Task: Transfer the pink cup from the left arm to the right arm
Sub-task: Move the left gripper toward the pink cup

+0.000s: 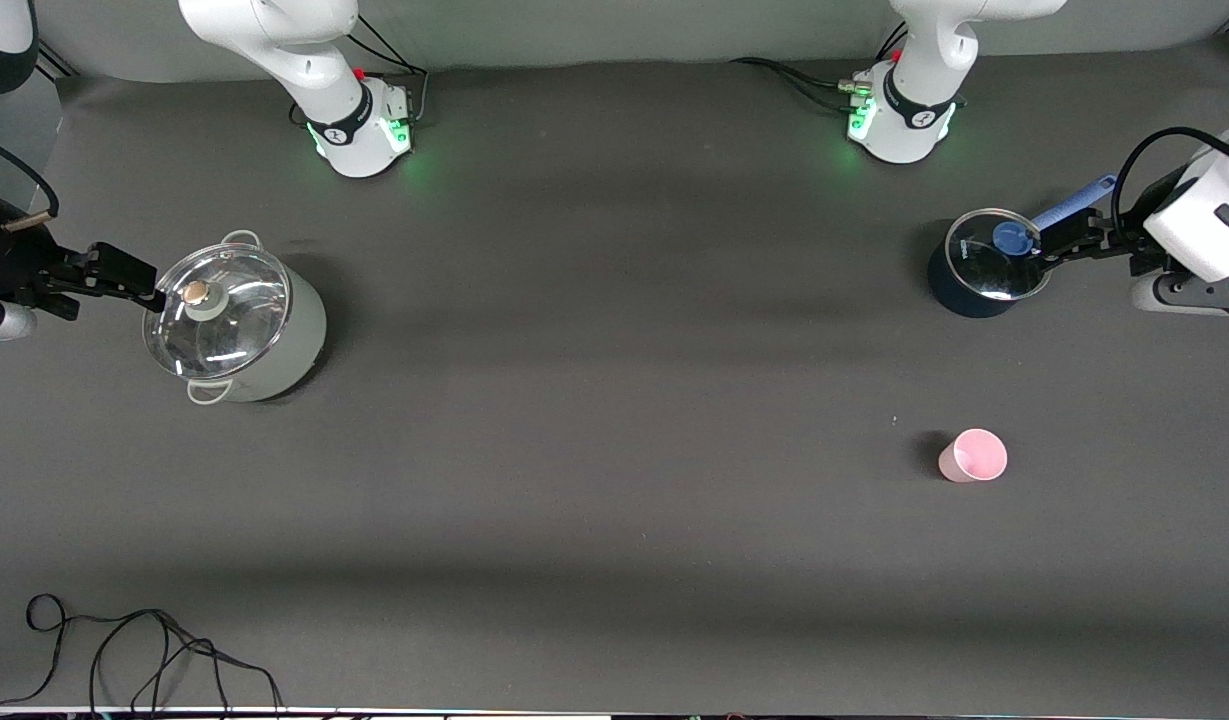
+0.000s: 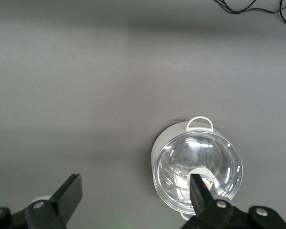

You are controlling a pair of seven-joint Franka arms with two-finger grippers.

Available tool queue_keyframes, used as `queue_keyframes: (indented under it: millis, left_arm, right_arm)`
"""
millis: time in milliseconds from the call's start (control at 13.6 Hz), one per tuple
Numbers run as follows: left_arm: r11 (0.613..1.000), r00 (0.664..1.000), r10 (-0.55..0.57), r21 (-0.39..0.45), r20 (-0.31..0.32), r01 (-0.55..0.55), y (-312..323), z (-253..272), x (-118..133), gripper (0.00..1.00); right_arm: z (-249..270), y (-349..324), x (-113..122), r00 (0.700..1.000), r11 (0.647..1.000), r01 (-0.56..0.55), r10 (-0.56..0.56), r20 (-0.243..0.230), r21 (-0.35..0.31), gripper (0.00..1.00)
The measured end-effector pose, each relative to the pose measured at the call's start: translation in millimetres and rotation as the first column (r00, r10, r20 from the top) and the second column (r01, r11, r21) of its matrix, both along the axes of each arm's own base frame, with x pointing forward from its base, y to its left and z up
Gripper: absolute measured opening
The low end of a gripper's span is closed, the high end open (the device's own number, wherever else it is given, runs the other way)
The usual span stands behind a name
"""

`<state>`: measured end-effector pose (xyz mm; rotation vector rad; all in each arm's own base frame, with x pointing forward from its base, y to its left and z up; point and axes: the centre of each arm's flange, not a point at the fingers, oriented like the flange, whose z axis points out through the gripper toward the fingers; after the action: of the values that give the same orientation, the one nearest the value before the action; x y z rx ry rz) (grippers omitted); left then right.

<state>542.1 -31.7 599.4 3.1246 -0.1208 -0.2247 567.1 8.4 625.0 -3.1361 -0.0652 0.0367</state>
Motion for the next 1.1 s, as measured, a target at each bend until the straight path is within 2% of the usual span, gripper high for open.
queue_keyframes:
  millis: [589,883,1104]
  left_arm:
    - [1.0,1.0,0.0,0.002,0.002,0.0,0.4,0.3,0.2,1.0]
    - [1.0,1.0,-0.007,0.002,0.024,0.007,0.1,7.4,7.5,1.0]
    - [0.988,0.987,-0.154,-0.002,0.053,0.155,1.1,14.7,22.3,1.0]
  right_arm:
    - [0.6,-0.7,-1.3,1.0,1.0,0.001,-0.001,-0.013,0.0,1.0]
    - [-4.6,-1.1,1.2,1.0,1.0,0.002,-0.002,-0.024,0.0,1.0]
    - [-9.8,-1.0,3.8,0.999,1.0,0.002,-0.002,-0.033,-0.001,1.0]
